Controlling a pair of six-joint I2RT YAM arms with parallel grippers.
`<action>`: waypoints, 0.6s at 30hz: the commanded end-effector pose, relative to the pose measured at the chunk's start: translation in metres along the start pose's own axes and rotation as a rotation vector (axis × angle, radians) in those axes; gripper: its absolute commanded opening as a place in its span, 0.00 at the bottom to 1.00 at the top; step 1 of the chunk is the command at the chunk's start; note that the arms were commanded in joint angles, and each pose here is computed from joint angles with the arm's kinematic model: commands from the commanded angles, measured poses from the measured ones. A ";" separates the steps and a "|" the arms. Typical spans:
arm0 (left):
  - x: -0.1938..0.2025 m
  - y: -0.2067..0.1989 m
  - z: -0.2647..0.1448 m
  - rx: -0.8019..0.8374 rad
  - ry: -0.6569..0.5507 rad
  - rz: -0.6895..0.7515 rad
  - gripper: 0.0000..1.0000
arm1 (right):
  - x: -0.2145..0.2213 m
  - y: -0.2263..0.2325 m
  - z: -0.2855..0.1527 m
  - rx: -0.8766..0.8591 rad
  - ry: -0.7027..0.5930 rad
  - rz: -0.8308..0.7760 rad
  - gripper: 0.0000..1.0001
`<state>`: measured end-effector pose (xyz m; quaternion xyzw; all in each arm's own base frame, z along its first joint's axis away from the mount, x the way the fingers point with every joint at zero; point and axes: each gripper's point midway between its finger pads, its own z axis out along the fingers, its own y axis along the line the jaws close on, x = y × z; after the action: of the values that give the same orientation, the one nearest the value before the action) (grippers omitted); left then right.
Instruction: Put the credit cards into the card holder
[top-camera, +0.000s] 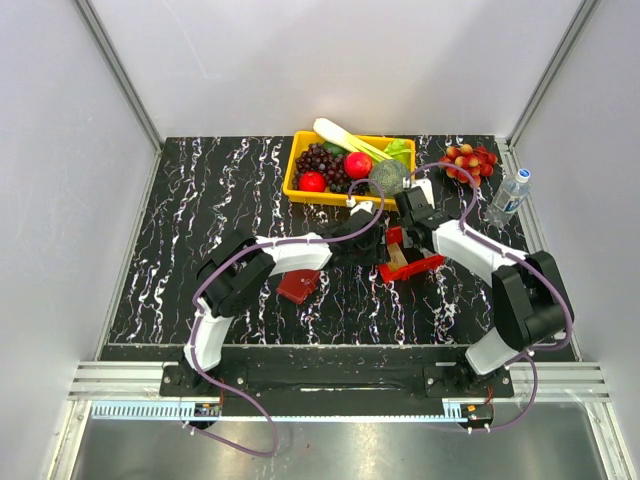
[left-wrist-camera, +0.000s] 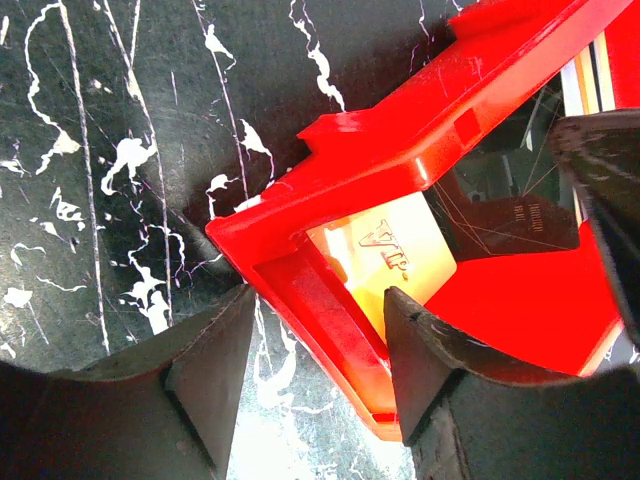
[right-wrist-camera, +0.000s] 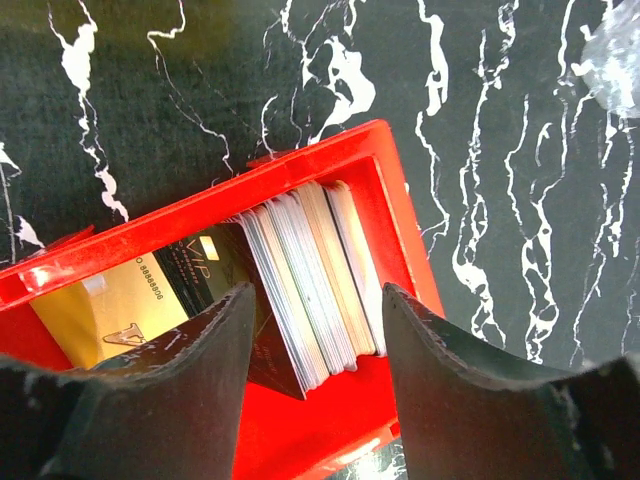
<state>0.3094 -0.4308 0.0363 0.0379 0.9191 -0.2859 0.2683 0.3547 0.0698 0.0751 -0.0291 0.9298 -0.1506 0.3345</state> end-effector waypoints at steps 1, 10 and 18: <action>0.019 0.020 0.007 -0.056 0.061 0.018 0.58 | -0.025 -0.014 -0.016 0.027 -0.093 0.059 0.58; 0.018 0.020 0.006 -0.049 0.062 0.015 0.58 | -0.021 0.014 -0.012 -0.115 -0.064 0.064 0.64; 0.018 0.018 0.006 -0.041 0.064 0.017 0.58 | -0.009 0.019 0.005 -0.087 -0.012 0.039 0.69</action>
<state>0.3090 -0.4308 0.0362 0.0387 0.9193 -0.2877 0.2658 0.3578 0.0875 0.0798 -0.0347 0.9325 -0.0995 0.3453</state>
